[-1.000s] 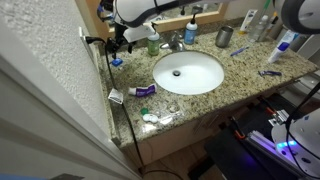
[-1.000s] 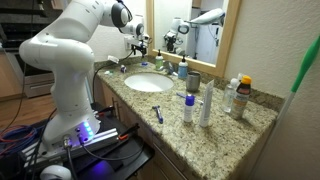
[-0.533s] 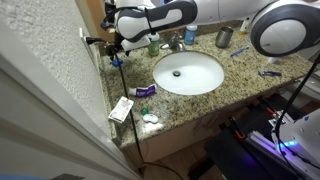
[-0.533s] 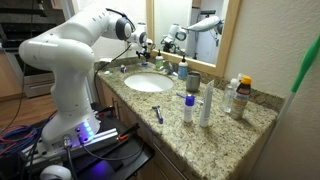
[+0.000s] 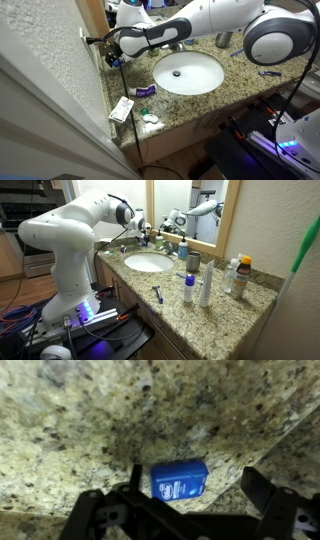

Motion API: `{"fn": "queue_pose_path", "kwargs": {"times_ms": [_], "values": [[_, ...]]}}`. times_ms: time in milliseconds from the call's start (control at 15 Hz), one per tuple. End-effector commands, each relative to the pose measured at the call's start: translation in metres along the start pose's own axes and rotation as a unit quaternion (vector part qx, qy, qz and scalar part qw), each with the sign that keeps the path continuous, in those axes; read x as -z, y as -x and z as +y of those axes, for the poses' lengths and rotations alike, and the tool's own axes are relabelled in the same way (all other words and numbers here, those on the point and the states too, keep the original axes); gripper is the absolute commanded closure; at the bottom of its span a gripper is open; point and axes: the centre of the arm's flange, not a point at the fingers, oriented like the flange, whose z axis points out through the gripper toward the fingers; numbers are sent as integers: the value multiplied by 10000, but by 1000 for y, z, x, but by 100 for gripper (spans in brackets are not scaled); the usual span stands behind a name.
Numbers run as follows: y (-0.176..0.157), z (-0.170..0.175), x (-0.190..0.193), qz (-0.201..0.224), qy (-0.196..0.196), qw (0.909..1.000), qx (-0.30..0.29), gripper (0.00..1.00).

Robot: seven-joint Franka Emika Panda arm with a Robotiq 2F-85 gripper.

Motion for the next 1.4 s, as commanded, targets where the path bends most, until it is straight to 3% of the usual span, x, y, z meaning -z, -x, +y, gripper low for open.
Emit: {"fn": "queue_pose_path", "kwargs": {"times_ms": [0, 267, 333, 467, 800, 867, 1067, 1333], "values": [[-7, -2, -20, 442, 85, 9984, 329, 0], [-9, -2, -22, 556, 177, 9969, 527, 3], [-9, -2, -21, 505, 202, 9970, 559, 26], [-11, -3, -18, 493, 242, 9967, 592, 31], [-18, -5, -7, 516, 350, 9962, 606, 67], [-21, -4, -3, 548, 392, 9959, 597, 70], [-40, -3, 35, 404, 649, 9963, 401, 70], [-46, 8, 134, -442, 1008, 9939, -96, 70]]}}
